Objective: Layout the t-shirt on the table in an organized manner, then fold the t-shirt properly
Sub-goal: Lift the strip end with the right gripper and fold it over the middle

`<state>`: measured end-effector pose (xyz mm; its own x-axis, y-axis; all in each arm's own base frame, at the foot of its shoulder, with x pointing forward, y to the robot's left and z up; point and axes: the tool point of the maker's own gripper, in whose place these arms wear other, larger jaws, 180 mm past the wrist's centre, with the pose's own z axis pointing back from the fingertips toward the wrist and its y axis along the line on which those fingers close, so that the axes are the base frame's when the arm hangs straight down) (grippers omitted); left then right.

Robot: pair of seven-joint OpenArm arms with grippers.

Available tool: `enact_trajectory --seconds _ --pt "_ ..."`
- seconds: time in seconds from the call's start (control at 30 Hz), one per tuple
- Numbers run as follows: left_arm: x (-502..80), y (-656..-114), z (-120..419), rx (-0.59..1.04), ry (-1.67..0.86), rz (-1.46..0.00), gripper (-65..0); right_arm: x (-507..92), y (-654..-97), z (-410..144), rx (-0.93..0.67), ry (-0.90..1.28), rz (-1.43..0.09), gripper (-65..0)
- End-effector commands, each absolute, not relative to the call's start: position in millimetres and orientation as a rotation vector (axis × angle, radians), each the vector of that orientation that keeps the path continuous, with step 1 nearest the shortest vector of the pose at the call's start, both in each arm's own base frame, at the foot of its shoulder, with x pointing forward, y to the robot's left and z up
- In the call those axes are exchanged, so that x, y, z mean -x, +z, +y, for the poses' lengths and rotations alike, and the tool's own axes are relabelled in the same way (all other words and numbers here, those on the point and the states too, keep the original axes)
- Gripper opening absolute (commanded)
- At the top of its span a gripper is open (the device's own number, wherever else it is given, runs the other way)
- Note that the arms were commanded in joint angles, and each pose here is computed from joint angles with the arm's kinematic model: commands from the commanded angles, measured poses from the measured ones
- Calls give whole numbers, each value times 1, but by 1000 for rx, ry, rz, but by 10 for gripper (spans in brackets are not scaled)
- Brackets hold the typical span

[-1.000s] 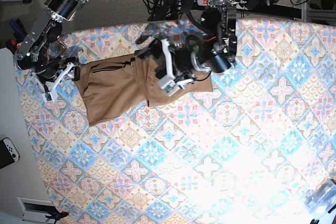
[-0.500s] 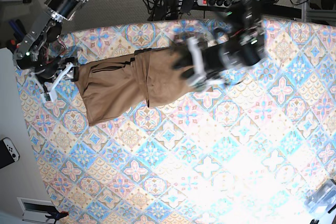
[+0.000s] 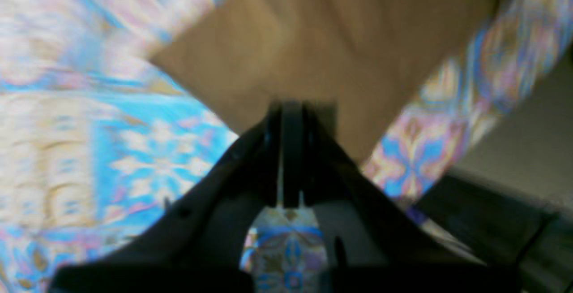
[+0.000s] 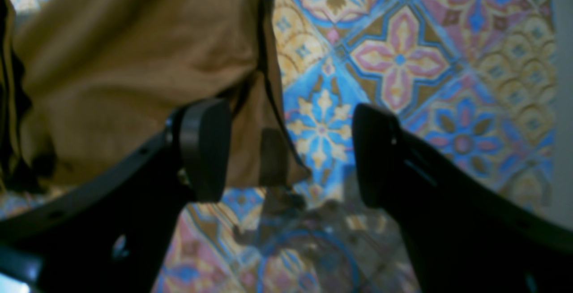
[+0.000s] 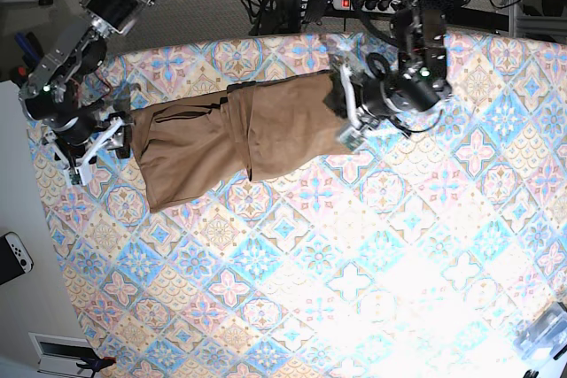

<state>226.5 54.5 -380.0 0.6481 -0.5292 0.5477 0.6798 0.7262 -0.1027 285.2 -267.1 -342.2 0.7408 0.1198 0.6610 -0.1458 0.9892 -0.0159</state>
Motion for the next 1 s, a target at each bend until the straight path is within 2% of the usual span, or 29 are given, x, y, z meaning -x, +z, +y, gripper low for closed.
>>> enact_trajectory --seconds 0.0,0.23,0.4,0.57,0.77,0.97 --pt "-234 -374 51 315 -708 -551 -650 -294 -334 -271 -37 146 -770 -245" --pt "-232 -378 55 299 -711 -533 -650 -292 -375 -263 -159 78 -726 -245" --pt "-232 -379 55 296 -712 -526 -650 -296 -392 -246 -331 -4 -763 -244" --pt "-232 -379 55 296 -712 -526 -650 -286 -425 -227 -494 -112 -709 -243" --pt "-232 -378 55 295 -712 -529 -650 -282 -436 -223 -522 -139 -690 -244" --pt "-233 -378 57 292 -708 -531 -650 -283 -440 -200 -547 -60 -654 -261"
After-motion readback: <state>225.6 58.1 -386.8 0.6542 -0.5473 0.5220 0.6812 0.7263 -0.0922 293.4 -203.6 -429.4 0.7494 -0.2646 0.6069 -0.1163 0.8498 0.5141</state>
